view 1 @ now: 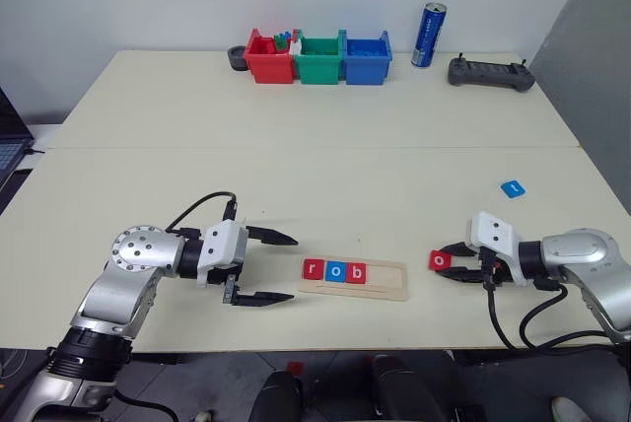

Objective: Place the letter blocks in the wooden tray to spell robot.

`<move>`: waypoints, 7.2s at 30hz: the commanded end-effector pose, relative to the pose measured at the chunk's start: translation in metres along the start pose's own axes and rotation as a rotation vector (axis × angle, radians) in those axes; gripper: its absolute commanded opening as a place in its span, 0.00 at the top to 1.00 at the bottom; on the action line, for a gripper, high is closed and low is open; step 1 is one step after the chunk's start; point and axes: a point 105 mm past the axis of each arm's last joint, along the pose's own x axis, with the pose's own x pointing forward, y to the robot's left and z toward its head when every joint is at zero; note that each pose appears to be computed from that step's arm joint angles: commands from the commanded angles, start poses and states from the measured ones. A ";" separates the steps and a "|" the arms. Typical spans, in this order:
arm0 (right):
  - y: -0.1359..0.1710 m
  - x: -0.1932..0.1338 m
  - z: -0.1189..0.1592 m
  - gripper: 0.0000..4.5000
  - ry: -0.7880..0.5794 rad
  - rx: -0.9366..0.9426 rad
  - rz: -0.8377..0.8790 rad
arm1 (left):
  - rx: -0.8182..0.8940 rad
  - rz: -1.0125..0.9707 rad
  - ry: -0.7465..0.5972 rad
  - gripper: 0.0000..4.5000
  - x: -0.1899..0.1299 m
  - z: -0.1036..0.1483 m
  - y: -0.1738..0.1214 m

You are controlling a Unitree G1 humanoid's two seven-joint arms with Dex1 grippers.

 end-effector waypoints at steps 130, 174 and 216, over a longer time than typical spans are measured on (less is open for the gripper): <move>-0.156 -0.075 -0.064 0.01 -0.075 0.481 -1.007 | 0.045 0.009 -0.018 0.00 0.015 0.001 -0.008; 0.001 0.013 -0.011 0.37 -0.246 0.848 -0.834 | 0.050 0.001 -0.015 0.00 0.015 0.008 -0.005; -0.021 0.005 -0.025 0.29 0.059 0.060 0.071 | 0.061 0.005 -0.013 0.00 0.019 0.014 -0.006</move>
